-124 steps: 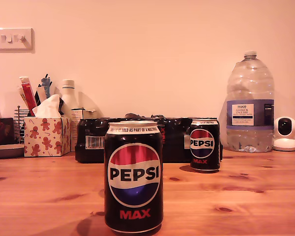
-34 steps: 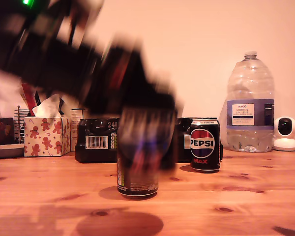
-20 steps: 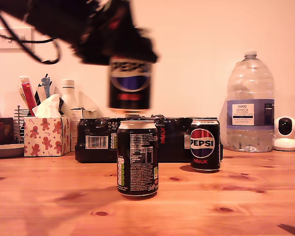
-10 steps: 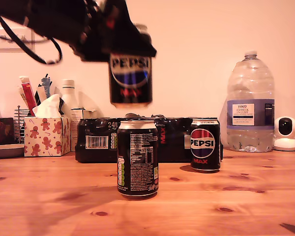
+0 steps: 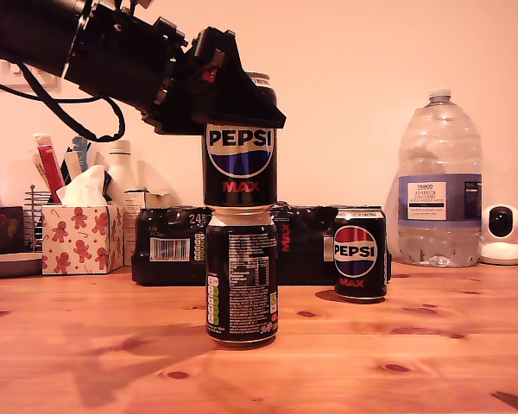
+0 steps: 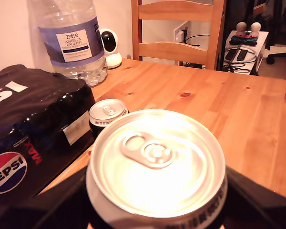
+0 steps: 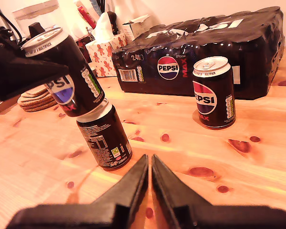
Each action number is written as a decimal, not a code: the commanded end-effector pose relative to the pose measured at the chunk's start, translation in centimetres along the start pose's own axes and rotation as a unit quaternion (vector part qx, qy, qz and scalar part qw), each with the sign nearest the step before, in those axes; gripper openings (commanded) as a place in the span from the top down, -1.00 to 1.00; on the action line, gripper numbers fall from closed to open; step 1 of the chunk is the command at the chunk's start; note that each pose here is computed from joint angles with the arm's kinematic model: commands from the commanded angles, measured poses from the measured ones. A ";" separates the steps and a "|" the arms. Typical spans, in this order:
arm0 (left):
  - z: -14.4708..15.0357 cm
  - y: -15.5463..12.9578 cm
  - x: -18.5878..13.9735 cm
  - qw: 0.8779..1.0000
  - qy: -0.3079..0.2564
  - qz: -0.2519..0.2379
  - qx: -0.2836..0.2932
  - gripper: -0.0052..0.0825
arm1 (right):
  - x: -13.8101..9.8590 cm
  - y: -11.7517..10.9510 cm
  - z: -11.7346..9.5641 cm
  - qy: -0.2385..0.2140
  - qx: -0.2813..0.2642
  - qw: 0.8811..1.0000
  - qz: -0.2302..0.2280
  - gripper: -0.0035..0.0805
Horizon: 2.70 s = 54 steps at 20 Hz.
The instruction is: Stack up the Pepsi cans on top of each other
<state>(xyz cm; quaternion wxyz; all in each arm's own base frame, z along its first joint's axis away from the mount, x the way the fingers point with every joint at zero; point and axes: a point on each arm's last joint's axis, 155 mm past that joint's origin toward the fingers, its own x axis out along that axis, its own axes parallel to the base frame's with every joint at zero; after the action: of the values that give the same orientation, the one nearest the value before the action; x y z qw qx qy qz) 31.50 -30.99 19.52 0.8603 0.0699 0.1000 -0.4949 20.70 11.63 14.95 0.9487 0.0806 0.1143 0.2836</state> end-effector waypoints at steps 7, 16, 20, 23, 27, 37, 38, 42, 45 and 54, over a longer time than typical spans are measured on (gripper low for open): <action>2.9 0.8 -0.1 0.999 -0.030 -0.008 -0.005 0.21 | 0.2 -0.1 -0.5 0.002 0.000 1.000 0.001 0.95; 2.5 0.9 1.1 1.000 -0.022 -0.020 -0.009 0.21 | 0.2 0.0 -0.5 0.002 0.000 1.000 0.002 0.95; 1.9 0.6 1.7 0.999 -0.002 -0.032 -0.017 0.21 | 0.2 -0.1 -0.7 0.006 0.001 1.000 0.001 0.95; 0.8 0.5 1.7 0.999 0.019 -0.034 -0.027 0.21 | 0.2 -0.1 -0.7 0.007 0.002 1.000 0.001 0.95; 0.3 0.3 1.6 0.999 0.030 -0.037 -0.019 0.21 | 0.2 -0.1 -0.7 0.007 0.002 1.000 0.001 0.95; 0.4 0.7 0.5 0.998 0.041 -0.029 -0.026 0.18 | 0.2 -0.1 -0.8 0.008 0.002 1.000 0.000 0.95; 0.2 0.7 0.6 0.998 0.043 -0.029 -0.027 0.18 | 0.2 -0.1 -0.8 0.009 0.002 1.000 0.000 0.95; -0.1 0.7 0.7 0.998 0.047 -0.030 -0.029 0.18 | 0.2 -0.1 -0.8 0.008 0.003 1.000 0.001 0.95; 0.0 0.7 0.7 0.998 0.044 -0.029 -0.028 -0.24 | 0.2 -0.1 -0.8 0.008 0.003 1.000 0.001 0.95; 2.0 1.0 0.8 1.000 0.008 -0.021 -0.010 -0.93 | 0.2 -0.1 -0.8 0.008 0.002 1.000 0.001 0.95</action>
<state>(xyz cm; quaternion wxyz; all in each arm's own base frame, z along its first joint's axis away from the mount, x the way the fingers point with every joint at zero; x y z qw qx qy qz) 32.96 -31.58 20.37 0.8473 0.0636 0.1281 -0.5114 20.65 11.62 14.67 0.9481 0.0809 0.1202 0.2830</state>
